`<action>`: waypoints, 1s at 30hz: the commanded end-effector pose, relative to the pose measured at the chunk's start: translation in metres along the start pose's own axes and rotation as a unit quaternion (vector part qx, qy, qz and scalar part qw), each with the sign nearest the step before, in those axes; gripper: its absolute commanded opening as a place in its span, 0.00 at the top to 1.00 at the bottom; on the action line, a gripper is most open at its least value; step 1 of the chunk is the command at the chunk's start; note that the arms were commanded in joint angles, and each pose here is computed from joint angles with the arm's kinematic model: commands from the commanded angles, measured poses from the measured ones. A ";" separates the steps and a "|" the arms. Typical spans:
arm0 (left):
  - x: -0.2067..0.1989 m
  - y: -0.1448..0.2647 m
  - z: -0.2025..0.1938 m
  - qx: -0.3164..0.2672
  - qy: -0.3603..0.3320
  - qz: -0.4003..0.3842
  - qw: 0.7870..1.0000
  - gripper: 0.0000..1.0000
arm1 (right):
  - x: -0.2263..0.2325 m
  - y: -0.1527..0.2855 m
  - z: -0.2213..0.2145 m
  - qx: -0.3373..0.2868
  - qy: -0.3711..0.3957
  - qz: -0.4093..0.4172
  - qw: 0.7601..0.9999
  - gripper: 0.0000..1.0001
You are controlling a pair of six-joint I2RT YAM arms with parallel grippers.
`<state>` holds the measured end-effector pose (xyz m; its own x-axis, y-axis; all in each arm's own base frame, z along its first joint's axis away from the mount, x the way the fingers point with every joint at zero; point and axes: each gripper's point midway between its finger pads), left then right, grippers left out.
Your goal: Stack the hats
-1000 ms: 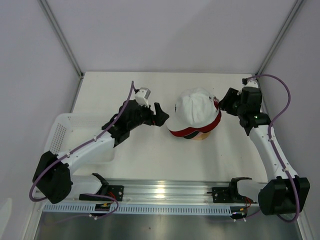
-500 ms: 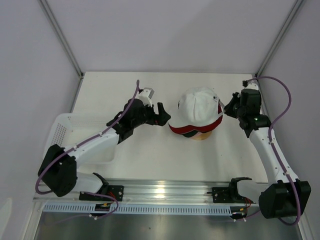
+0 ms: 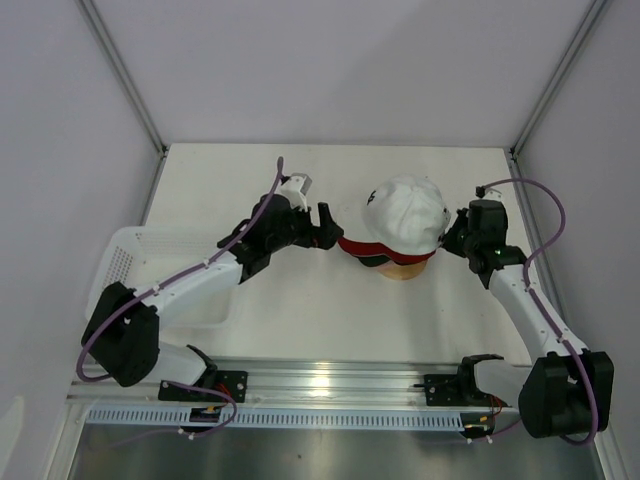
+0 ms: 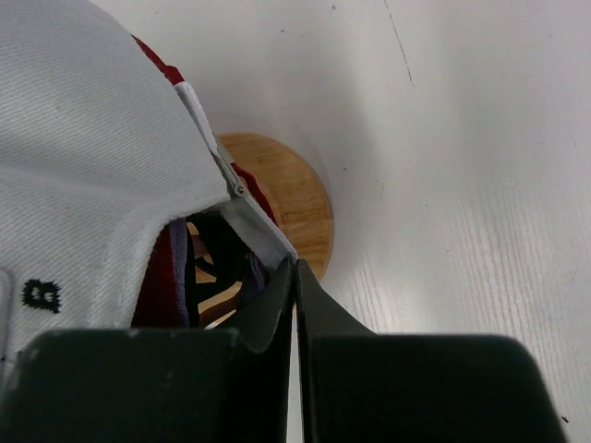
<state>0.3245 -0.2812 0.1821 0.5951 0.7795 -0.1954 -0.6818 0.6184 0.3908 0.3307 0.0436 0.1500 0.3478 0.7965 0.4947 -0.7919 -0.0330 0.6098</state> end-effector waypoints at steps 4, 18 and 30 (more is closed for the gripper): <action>-0.003 -0.006 0.018 -0.016 -0.002 -0.008 1.000 0.02 | -0.021 -0.001 -0.017 0.015 0.017 -0.048 0.999 0.99; 0.029 0.015 0.054 -0.032 0.002 0.051 0.998 0.01 | -0.036 0.048 0.035 -0.016 -0.013 -0.138 0.990 0.01; 0.052 0.085 0.105 -0.096 0.024 0.149 0.984 0.01 | 0.072 0.162 0.115 -0.200 -0.002 0.152 0.968 0.01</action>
<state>0.3449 -0.2180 0.2594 0.4058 0.9024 -0.1445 -0.8426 0.4307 0.3233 0.2859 0.0079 0.2748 0.3389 0.7658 0.5466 -0.8974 0.0888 0.4321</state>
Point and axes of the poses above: each gripper's point midway between its finger pads, its own y axis back along the fingers, its own x axis along the line the jaws close on, z = x × y, and after that the axes turned 15 degrees about -y, right-handed
